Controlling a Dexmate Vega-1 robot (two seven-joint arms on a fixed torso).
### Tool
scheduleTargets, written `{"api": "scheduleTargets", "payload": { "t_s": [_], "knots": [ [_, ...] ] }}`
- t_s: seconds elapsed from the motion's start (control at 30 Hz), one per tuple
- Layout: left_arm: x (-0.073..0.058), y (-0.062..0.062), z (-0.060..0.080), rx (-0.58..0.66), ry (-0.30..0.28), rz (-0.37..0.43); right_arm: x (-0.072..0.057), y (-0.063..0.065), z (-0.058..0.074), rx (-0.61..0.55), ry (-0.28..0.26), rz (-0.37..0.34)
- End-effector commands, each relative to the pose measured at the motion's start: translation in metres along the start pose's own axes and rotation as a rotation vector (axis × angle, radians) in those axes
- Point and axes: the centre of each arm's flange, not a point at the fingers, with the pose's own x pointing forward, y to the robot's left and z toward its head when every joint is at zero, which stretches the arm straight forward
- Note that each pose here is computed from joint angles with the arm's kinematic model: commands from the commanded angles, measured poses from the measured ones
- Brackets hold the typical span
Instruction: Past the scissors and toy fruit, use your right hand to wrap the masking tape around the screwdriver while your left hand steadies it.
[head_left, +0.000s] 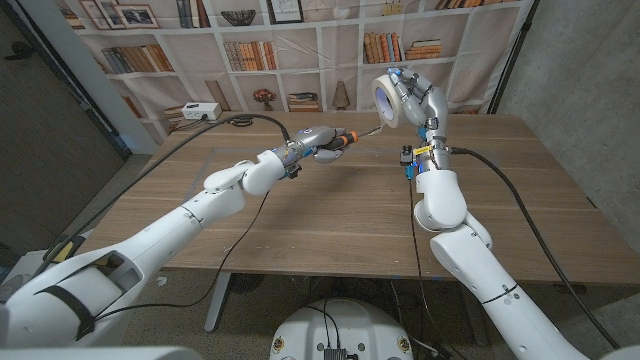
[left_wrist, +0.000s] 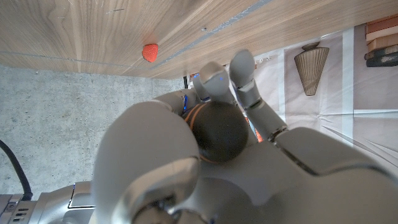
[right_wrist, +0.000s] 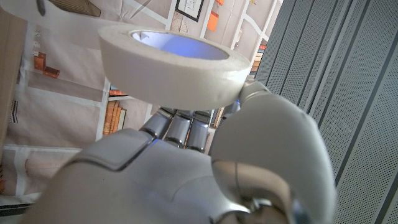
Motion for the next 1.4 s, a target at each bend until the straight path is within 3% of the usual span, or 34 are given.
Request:
{"api": "scheduleTargets", "payload": {
  "t_s": [0.03, 0.4, 0.63, 0.87, 1.23, 1.4],
  "knots": [
    [0.000, -0.003, 0.005, -0.011, 0.003, -0.008, 0.018, 0.010, -0.002, 0.037, -0.006, 0.038],
    [0.006, -0.009, 0.008, -0.023, -0.010, -0.035, 0.047, 0.037, 0.014, 0.036, -0.076, 0.087],
    [0.005, -0.008, 0.005, -0.026, -0.005, -0.028, 0.053, 0.044, 0.016, 0.023, -0.076, 0.094],
    [0.004, -0.006, 0.000, -0.028, 0.004, -0.020, 0.046, 0.045, 0.010, 0.016, -0.045, 0.111],
    [0.009, -0.005, -0.005, -0.027, -0.001, -0.017, 0.022, 0.030, -0.007, 0.013, 0.030, 0.046],
    [0.013, -0.004, -0.005, -0.026, -0.005, -0.010, 0.012, 0.026, -0.008, -0.003, 0.042, 0.034]
  ]
}}
